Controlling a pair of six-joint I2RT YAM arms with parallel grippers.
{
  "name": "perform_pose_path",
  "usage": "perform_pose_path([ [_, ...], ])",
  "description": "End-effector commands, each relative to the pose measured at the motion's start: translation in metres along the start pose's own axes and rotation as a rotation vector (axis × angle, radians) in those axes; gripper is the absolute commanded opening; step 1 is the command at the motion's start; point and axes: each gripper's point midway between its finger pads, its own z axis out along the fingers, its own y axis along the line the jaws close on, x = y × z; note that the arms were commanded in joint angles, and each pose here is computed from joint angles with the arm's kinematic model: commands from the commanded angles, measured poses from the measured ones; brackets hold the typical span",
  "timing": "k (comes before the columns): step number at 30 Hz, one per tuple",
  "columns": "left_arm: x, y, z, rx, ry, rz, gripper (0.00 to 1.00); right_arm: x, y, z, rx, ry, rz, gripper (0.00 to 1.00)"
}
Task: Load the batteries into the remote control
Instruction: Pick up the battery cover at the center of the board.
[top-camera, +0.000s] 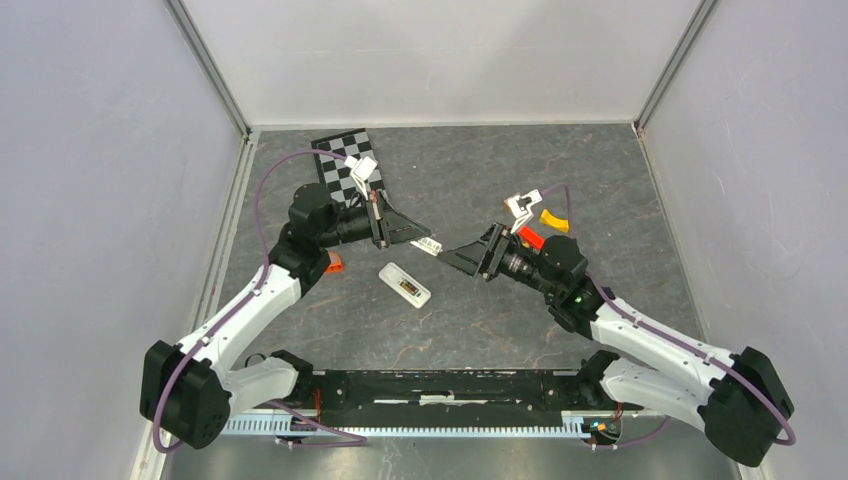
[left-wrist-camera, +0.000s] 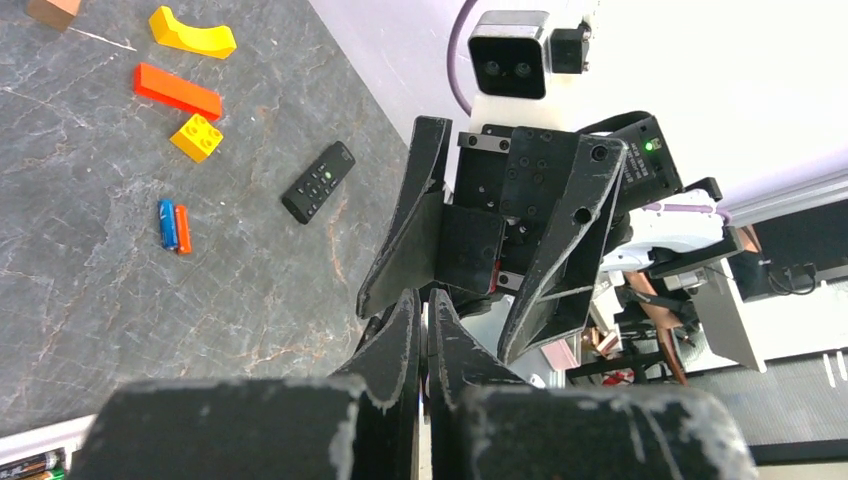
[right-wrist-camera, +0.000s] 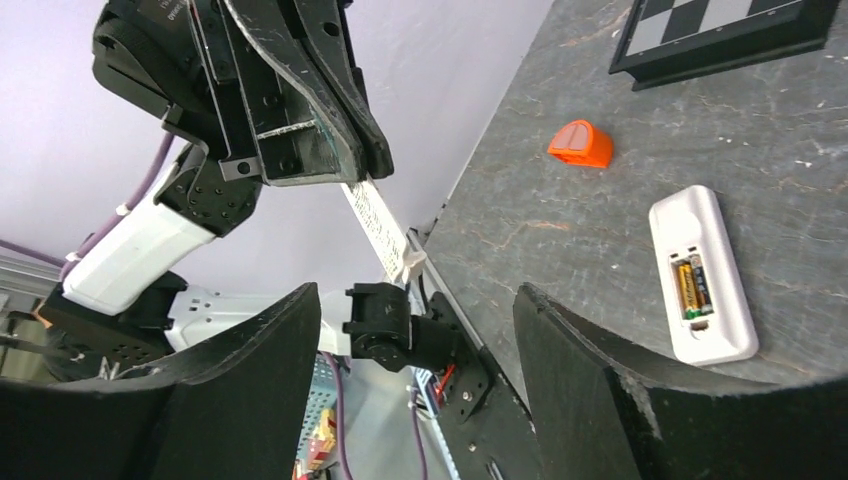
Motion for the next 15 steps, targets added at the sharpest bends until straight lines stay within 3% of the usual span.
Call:
perform_pose_path([
  [1, -0.006, -0.01, 0.001, 0.043, -0.015, -0.046, 0.02, -0.01, 0.02, 0.006, -0.093, -0.036, 0.021, 0.74],
  [10, -0.006, -0.012, 0.0, 0.054, -0.02, -0.048, 0.02, -0.016, 0.024, 0.017, -0.126, -0.054, 0.064, 0.45],
  [15, -0.006, -0.012, 0.0, 0.058, -0.026, -0.052, 0.02, -0.016, 0.028, 0.019, -0.154, -0.048, 0.081, 0.37],
])
